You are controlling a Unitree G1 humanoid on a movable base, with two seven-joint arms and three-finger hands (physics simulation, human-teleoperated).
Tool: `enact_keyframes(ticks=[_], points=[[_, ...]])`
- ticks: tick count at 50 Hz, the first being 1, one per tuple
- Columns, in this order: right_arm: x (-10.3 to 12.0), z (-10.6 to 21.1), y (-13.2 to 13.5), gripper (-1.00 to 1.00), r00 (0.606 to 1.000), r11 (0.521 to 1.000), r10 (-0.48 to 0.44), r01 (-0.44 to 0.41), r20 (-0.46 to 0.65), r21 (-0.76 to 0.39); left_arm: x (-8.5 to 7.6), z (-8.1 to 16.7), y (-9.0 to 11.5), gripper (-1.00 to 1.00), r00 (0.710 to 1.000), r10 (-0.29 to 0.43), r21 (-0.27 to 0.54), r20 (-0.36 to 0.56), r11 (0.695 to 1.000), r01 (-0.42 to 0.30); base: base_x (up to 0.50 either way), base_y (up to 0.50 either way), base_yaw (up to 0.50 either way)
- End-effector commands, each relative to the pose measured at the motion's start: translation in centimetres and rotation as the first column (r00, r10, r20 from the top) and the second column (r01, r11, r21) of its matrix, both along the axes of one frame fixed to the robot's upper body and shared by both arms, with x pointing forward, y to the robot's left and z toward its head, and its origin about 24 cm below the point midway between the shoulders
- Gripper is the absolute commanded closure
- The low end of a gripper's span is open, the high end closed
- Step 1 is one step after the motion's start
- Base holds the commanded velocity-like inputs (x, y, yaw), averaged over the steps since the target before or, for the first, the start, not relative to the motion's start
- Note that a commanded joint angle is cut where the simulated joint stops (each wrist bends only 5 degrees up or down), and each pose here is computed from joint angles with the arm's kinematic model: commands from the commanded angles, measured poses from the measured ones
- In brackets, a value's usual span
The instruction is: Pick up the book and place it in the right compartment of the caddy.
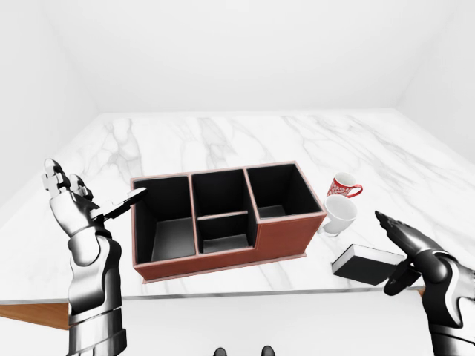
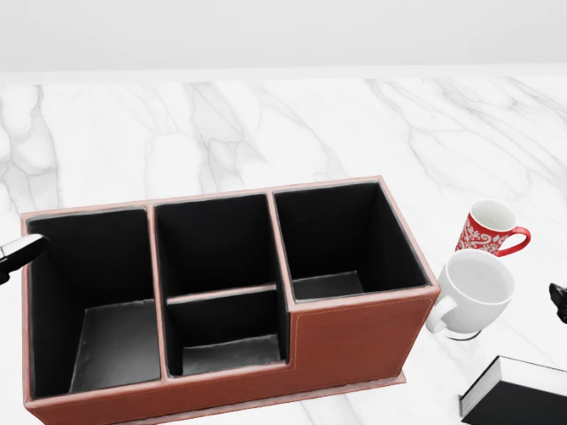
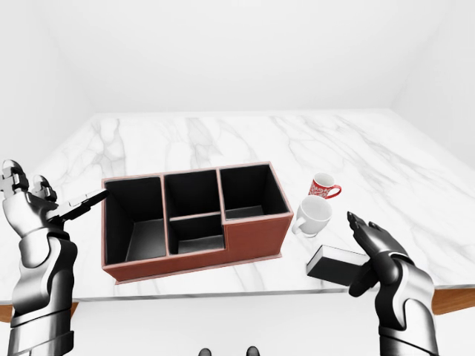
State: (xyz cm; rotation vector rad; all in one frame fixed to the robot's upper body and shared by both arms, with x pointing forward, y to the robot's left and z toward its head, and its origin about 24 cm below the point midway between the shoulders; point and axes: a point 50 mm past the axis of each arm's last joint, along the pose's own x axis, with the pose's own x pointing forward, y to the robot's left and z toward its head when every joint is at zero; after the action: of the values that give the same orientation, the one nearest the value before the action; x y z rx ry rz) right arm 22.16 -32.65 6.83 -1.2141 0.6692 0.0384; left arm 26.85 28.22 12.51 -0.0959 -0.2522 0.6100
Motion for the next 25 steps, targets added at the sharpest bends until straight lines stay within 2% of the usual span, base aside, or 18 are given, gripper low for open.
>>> enact_keyframes(ticks=[1,8,14,25], points=[[1.3,-1.3,1.5,-1.0,0.996,0.998,0.057,-0.057,-0.071,0.004,0.1,-0.7,-0.7,-1.0,0.999,-0.019,0.009,-0.028,1.0,0.02,0.0,0.0,0.0],[1.6,-1.2,1.9,-1.0,0.995,0.997,0.074,-0.074,-0.069,0.003,0.2,-0.9,-0.7,-1.0,0.999,-0.021,0.007,-0.038,1.0,0.021,0.0,0.0,0.0],[0.8,-2.2,1.7,-1.0,0.995,0.998,0.056,-0.056,-0.08,0.01,0.2,-1.0,-0.6,-1.0,0.999,-0.021,0.006,-0.045,1.0,0.021,0.0,0.0,0.0],[1.2,-3.4,2.3,-1.0,0.992,0.998,0.068,-0.066,-0.105,0.017,0.1,-0.9,-0.7,-1.0,0.999,-0.021,0.008,-0.039,1.0,0.021,0.0,0.0,0.0]])
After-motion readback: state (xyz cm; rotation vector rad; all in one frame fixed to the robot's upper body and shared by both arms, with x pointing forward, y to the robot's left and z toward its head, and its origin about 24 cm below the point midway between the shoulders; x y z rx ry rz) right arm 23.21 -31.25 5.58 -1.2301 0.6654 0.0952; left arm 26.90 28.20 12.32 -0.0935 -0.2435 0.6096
